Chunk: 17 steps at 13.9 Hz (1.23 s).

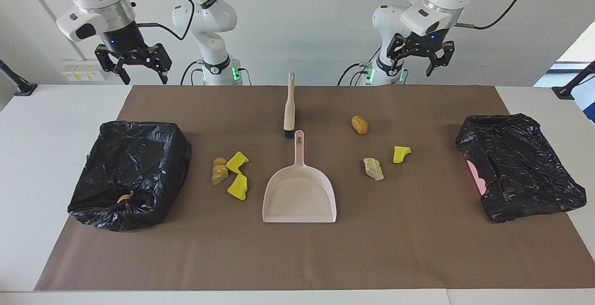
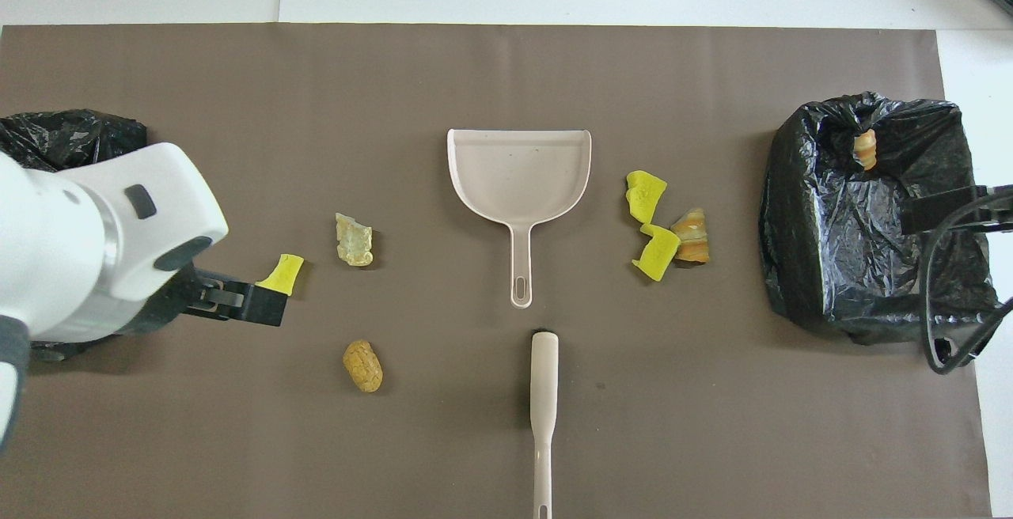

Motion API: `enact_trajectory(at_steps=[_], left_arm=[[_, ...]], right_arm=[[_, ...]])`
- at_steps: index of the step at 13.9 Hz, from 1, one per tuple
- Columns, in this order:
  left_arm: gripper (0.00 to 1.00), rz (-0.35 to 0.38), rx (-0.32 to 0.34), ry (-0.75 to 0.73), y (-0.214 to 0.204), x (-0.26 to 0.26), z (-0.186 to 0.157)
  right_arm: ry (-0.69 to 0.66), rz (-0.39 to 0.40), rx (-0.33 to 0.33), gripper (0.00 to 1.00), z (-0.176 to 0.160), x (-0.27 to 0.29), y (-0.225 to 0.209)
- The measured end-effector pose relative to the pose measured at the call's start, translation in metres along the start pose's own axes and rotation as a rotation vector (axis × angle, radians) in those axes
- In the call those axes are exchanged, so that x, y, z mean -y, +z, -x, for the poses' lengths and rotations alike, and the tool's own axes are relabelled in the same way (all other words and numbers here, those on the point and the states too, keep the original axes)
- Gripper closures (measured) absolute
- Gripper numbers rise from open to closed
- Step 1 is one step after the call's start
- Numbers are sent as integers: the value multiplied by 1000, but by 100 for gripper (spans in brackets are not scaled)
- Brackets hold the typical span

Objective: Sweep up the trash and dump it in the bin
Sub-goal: 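Reach the left gripper to the brush while the right gripper reaches the dustpan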

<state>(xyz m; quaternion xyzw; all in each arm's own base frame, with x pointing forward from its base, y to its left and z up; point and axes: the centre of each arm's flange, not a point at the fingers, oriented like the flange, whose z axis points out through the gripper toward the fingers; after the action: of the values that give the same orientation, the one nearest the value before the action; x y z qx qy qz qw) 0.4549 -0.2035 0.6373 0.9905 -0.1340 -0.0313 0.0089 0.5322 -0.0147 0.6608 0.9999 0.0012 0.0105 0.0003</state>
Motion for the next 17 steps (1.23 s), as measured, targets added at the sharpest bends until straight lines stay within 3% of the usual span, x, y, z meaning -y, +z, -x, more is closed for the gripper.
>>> enact_trajectory(at_steps=[5, 8, 14, 17], left_arm=[[0, -11, 8, -21, 68, -111, 28], [0, -1, 8, -5, 109, -171, 56], [0, 5, -15, 9, 203, -269, 114], [0, 12, -21, 3, 256, -304, 118]], right_arm=[[-4, -2, 12, 0, 3, 2, 5], [-48, -3, 38, 0, 1, 25, 31], [-189, 1, 38, 0, -44, 126, 155], [-136, 7, 57, 0, -61, 184, 218]])
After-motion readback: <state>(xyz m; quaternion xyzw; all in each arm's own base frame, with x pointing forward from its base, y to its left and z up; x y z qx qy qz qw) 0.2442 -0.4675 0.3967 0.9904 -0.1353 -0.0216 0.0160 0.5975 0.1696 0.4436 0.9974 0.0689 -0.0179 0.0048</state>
